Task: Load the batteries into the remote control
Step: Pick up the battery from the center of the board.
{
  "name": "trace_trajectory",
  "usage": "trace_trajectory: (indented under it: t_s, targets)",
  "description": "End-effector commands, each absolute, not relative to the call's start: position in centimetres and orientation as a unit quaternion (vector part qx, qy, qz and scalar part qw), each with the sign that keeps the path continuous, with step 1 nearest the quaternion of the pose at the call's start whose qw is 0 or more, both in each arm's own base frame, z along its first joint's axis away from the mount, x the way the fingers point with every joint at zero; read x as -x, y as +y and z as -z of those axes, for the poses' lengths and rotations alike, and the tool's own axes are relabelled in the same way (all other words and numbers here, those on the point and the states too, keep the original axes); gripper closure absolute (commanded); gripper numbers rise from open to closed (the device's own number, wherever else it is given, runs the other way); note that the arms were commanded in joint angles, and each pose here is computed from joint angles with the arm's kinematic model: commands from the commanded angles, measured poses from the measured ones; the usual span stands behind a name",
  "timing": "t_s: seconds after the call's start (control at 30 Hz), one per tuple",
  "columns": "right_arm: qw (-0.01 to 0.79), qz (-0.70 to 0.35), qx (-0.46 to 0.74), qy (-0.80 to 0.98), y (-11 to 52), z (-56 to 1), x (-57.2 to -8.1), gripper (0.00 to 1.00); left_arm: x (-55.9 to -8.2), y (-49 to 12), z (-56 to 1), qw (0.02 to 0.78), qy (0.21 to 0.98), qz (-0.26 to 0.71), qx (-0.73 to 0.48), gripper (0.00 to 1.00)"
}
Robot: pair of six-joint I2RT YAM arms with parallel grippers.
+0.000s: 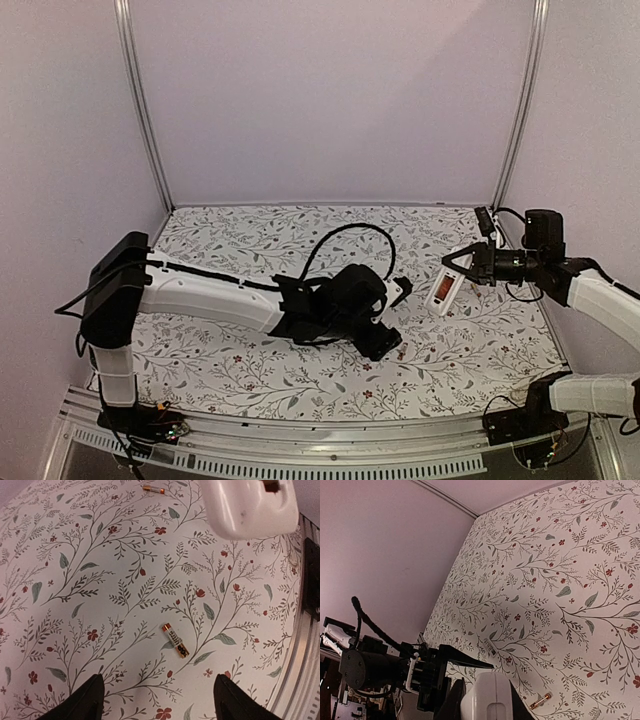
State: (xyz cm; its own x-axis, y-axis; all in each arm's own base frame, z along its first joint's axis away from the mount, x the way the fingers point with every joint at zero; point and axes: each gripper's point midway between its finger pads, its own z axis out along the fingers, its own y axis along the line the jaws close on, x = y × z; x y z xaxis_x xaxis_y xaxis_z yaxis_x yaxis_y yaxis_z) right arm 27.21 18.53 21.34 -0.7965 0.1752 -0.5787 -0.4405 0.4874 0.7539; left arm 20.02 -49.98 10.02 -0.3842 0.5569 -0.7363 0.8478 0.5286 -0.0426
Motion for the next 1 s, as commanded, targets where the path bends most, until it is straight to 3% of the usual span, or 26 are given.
trace_trajectory:
  t_s: [0.0,0.97]
  targets:
    - [0.31,-0.471,0.09,0.821,17.7,-20.5,-26.3,1.0,-20.8,-50.8,-8.8,0.317,0.832,0.224,-0.396,0.25]
    - [0.332,-0.405,0.082,0.848,15.9,-21.0,-25.7,1.0,-22.0,-54.2,-2.3,0.245,0.862,0.15,-0.418,0.58]
